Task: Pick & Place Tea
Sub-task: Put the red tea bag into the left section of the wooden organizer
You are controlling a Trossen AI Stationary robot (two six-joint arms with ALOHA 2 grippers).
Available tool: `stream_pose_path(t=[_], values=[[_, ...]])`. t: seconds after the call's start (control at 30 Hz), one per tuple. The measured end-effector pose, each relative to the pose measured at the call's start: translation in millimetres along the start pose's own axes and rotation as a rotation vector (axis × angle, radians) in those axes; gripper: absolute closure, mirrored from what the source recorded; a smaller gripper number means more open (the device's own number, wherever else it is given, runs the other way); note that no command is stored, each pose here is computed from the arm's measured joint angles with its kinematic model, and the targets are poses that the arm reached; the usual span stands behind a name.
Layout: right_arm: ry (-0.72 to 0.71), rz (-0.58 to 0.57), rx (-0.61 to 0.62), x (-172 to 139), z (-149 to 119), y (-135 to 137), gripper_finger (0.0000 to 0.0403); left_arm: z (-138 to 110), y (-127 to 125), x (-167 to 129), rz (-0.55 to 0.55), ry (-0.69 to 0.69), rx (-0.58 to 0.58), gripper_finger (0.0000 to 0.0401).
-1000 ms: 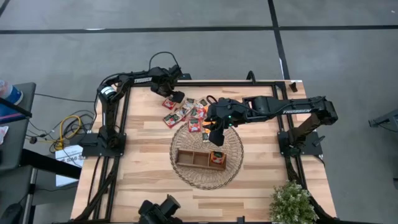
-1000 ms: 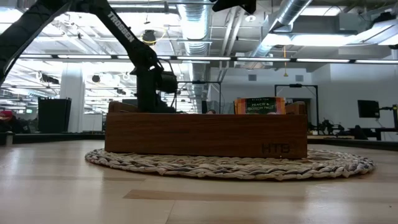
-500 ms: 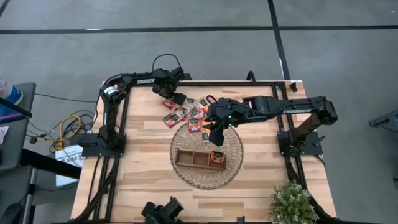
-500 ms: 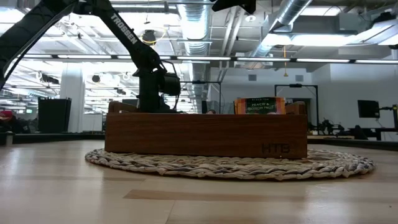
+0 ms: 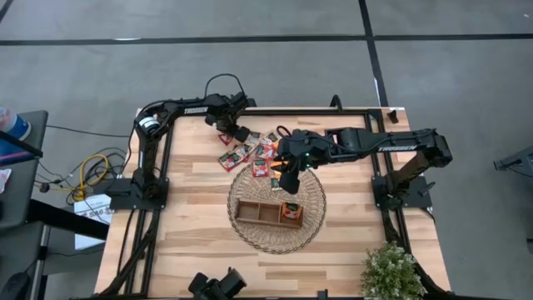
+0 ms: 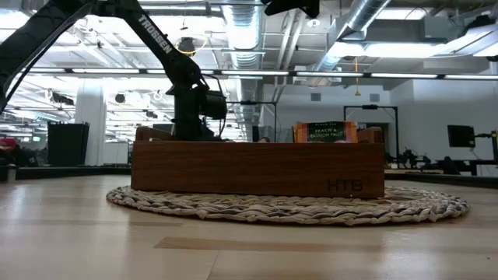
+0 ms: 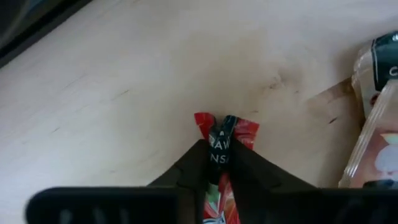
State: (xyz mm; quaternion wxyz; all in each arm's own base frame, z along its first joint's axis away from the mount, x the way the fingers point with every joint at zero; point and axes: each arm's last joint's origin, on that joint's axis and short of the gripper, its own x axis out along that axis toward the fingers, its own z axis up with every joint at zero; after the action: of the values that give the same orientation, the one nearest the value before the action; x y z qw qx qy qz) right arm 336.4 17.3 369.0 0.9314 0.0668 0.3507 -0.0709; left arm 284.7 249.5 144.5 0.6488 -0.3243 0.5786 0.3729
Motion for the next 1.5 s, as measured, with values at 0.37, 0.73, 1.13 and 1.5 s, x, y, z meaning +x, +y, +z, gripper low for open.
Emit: stream_pose_path(t=[0.37,0.73,1.13,1.5], values=[[-0.058,-0.141,-0.017,-19.4,0.1,-0.1,0.0300,-15.0,9.3,-107.5,-0.057,-0.296,0.013,0.0377],[-0.247,-0.301,0.109,-33.7,16.4,-17.4,0.0311,-60.6,12.8,-247.5,-0.359,-0.900,-0.056,0.0377],[-0.548,-0.144,0.203,-41.4,51.4,-43.0,0.0300,-99.3,-4.3,-301.8,-0.623,-1.122,0.004,0.0377],[-0.629,-0.089,0.254,-32.8,61.5,-54.4,0.0205,-116.5,-36.3,-316.6,-0.767,-1.200,0.121,0.0377]])
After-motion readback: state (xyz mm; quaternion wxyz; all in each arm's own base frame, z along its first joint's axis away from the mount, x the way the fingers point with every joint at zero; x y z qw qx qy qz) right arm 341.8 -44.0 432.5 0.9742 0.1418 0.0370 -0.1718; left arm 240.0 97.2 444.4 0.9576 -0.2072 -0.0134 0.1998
